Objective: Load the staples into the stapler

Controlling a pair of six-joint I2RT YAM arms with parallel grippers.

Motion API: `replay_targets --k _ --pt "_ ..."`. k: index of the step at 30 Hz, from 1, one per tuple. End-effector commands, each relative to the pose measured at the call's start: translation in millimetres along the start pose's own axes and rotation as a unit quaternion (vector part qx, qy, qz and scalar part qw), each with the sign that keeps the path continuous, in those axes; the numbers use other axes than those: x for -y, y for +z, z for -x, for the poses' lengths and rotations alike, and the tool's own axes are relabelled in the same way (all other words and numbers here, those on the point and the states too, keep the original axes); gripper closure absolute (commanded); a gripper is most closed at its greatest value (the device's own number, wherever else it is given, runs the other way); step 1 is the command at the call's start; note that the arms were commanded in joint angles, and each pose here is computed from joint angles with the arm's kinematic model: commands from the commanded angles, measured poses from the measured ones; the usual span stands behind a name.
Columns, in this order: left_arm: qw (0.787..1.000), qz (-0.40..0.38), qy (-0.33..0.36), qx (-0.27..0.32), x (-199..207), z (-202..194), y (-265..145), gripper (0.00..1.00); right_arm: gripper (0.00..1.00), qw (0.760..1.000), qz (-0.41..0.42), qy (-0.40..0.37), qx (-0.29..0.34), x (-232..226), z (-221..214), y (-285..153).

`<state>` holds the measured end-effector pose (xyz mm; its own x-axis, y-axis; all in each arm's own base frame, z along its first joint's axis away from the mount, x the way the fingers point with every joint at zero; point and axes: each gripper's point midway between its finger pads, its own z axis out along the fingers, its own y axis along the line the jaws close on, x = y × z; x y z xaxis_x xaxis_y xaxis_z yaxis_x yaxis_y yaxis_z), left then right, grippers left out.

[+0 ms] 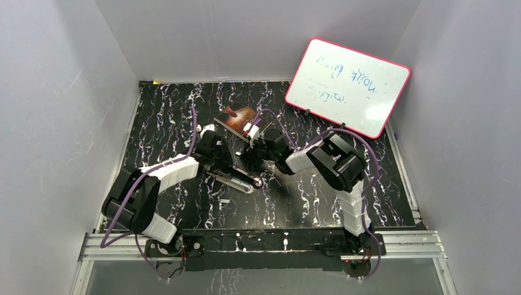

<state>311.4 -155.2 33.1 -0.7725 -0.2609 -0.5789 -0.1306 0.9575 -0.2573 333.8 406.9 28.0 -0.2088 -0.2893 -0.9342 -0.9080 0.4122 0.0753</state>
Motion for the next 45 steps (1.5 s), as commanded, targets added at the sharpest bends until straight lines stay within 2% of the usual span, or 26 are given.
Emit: replay_targets --k 1,5,9,14,18,23,30,45 --pt "0.999 0.016 0.020 -0.022 -6.6 -11.0 -2.9 0.41 0.78 0.998 -0.006 0.016 -0.056 2.2 -45.3 -7.6" --pt "0.999 0.016 0.019 -0.021 -6.3 -10.2 -2.6 0.41 0.92 0.999 -0.003 0.014 -0.048 1.8 -39.1 -9.5" --pt "0.999 0.018 0.019 -0.022 -7.6 -11.4 -2.1 0.41 1.00 1.000 -0.001 0.007 -0.013 0.7 -8.4 -12.0" --pt "0.999 0.019 0.016 -0.023 -9.3 -14.1 -2.2 0.41 1.00 0.999 -0.006 0.004 0.047 -2.3 56.0 -28.0" --pt "0.999 0.022 0.015 -0.022 -10.6 -14.2 -3.7 0.41 1.00 0.998 -0.008 0.052 0.042 -7.9 77.8 -40.1" --pt "0.999 0.029 0.011 -0.013 -10.8 -9.4 -5.0 0.42 1.00 0.994 -0.009 0.112 0.009 -25.2 79.5 -66.2" --pt "0.999 0.050 -0.005 -0.019 -18.4 -15.8 -5.9 0.42 1.00 0.989 -0.029 0.120 -0.076 -58.6 50.1 -82.3" --pt "0.997 0.077 -0.018 -0.020 -27.5 -18.0 -7.1 0.42 1.00 0.985 -0.012 0.130 -0.115 -79.2 32.2 -86.0"
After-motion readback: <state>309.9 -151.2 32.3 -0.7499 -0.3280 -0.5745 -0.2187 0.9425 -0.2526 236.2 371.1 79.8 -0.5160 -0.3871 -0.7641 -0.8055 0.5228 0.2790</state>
